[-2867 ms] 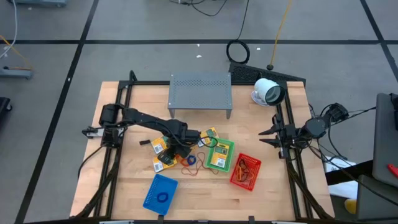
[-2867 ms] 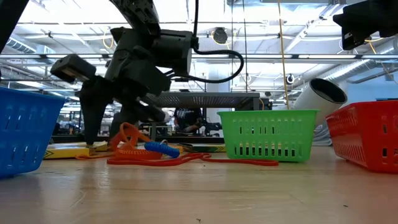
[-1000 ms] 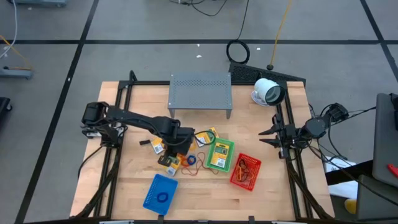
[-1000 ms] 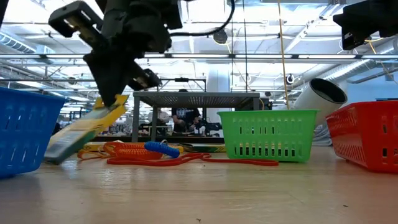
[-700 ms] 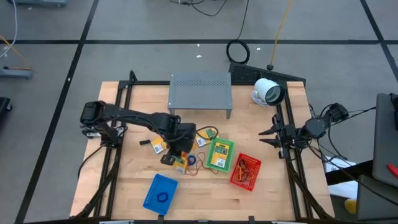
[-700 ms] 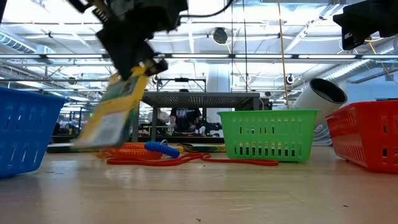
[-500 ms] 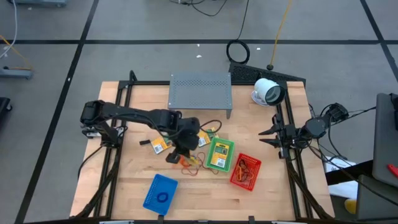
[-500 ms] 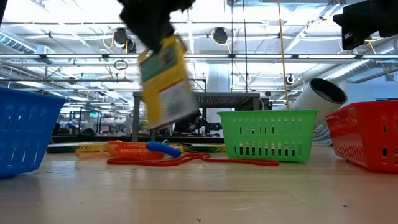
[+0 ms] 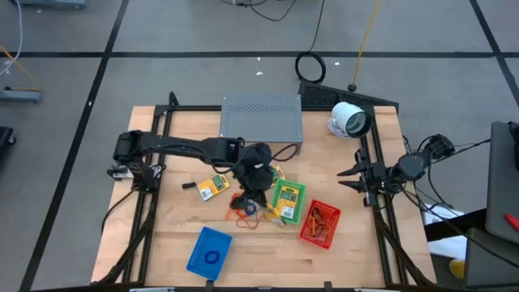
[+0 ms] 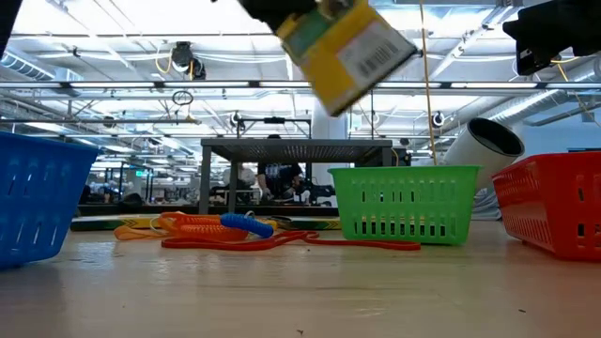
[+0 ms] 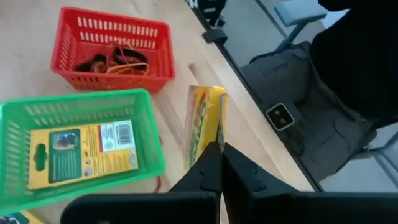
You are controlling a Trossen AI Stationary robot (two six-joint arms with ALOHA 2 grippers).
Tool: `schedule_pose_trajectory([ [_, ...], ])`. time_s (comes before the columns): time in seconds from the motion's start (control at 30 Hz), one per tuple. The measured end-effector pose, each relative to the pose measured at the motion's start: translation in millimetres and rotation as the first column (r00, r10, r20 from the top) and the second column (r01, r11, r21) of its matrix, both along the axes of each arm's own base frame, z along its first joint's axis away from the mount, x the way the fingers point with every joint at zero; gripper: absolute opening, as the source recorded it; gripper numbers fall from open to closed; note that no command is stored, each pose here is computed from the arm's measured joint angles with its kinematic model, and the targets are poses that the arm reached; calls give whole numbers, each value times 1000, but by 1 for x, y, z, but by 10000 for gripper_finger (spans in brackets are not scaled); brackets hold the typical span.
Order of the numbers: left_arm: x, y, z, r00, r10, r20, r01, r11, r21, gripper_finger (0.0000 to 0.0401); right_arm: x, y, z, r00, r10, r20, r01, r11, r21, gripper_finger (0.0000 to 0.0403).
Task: Pick & Place Office Desk Supplies
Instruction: Put the crayon box into the green bin
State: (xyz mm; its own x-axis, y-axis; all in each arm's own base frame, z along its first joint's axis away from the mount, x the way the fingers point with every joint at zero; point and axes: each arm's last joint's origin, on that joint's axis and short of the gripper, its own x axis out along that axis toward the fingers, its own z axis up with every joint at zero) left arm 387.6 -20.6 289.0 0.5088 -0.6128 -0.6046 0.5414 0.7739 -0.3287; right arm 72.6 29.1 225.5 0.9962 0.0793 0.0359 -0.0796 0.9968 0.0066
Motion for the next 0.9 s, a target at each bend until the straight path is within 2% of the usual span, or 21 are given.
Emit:
schedule_pose_trajectory([
  [0.1,19,8,0,1000,19,14,-19,1000,1,1,0,0,0,1000,0,0,0,1000,0,95],
  [0.53,74,59,-14,983,28,-179,-18,998,55,0,0,0,0,1000,0,0,0,1000,0,93],
  [0.77,86,67,-38,958,17,-285,-2,999,51,1,0,0,0,1000,0,0,0,1000,0,95],
  [0.9,88,65,-47,949,-6,-315,11,1000,12,1,0,0,0,1000,1,0,-1,1000,-1,93],
])
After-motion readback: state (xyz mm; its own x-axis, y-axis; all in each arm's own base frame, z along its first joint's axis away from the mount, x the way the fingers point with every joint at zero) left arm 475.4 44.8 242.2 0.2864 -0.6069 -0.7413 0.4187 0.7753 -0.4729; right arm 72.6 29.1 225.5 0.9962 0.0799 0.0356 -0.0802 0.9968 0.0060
